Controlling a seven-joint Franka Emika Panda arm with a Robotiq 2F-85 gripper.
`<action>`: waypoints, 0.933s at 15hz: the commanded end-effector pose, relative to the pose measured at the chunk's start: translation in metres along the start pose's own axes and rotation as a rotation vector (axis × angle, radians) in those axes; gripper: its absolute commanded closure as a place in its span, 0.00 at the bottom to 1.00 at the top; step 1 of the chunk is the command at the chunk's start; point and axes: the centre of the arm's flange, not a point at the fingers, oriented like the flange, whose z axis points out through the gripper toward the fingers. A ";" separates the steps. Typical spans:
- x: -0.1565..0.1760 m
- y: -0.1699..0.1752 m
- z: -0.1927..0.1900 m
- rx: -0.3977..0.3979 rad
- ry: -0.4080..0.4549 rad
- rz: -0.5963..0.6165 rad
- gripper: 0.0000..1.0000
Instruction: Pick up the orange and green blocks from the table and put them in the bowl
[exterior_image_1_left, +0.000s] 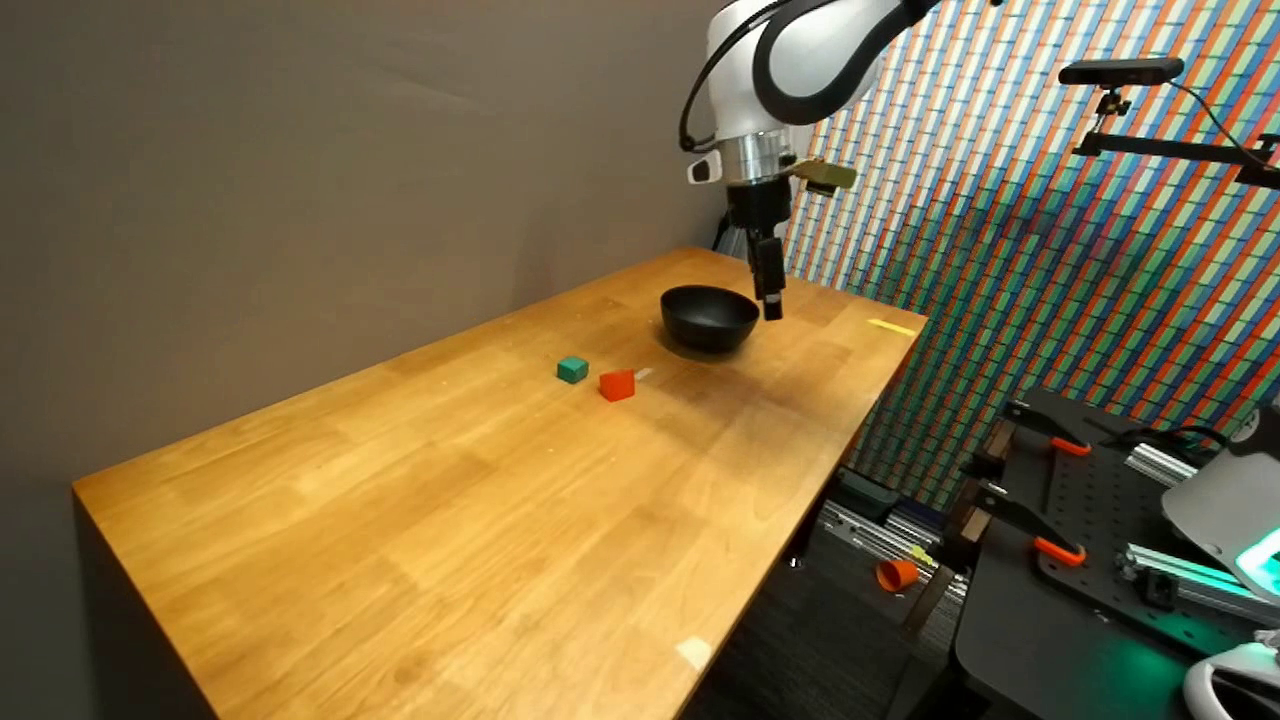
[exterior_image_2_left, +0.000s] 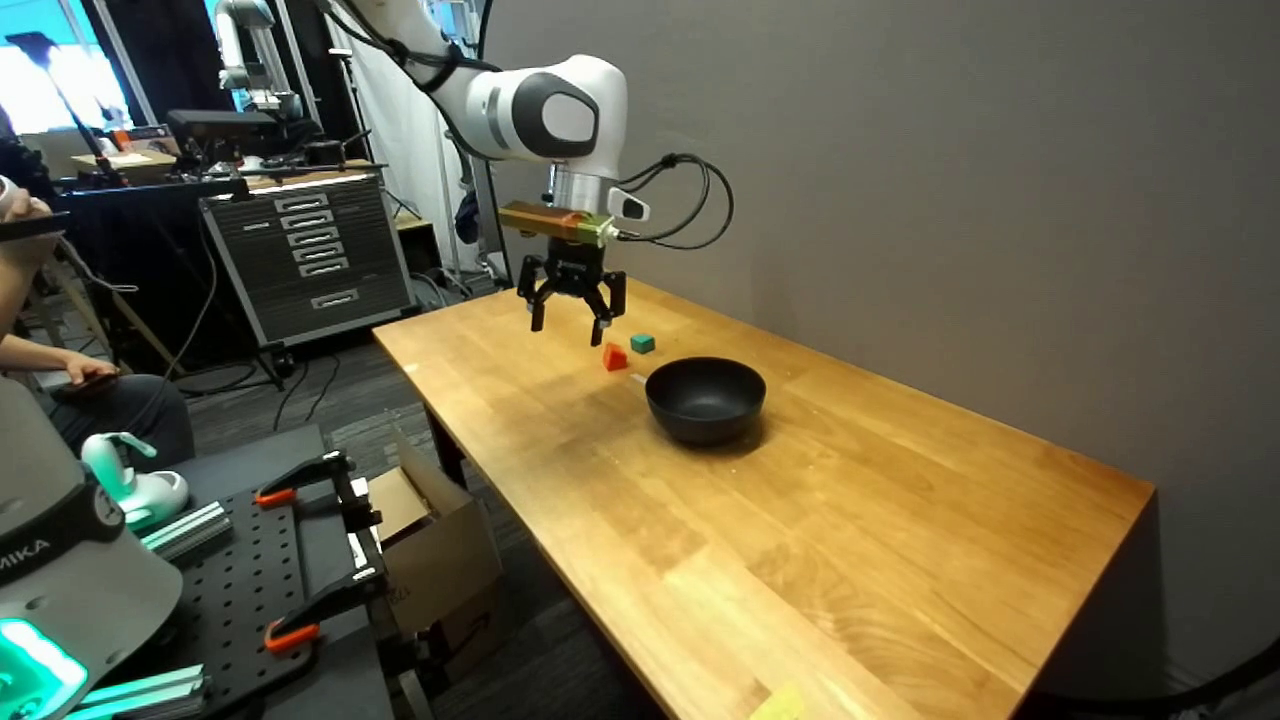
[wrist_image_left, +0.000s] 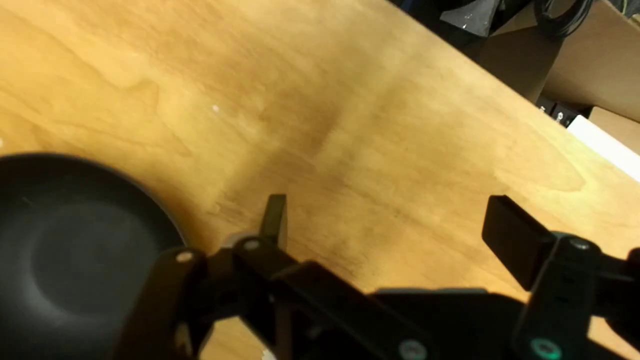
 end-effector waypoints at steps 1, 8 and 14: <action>0.087 0.025 0.001 0.025 0.008 -0.078 0.00; 0.182 0.041 0.036 0.053 0.046 -0.149 0.00; 0.228 0.035 0.047 0.064 0.059 -0.205 0.00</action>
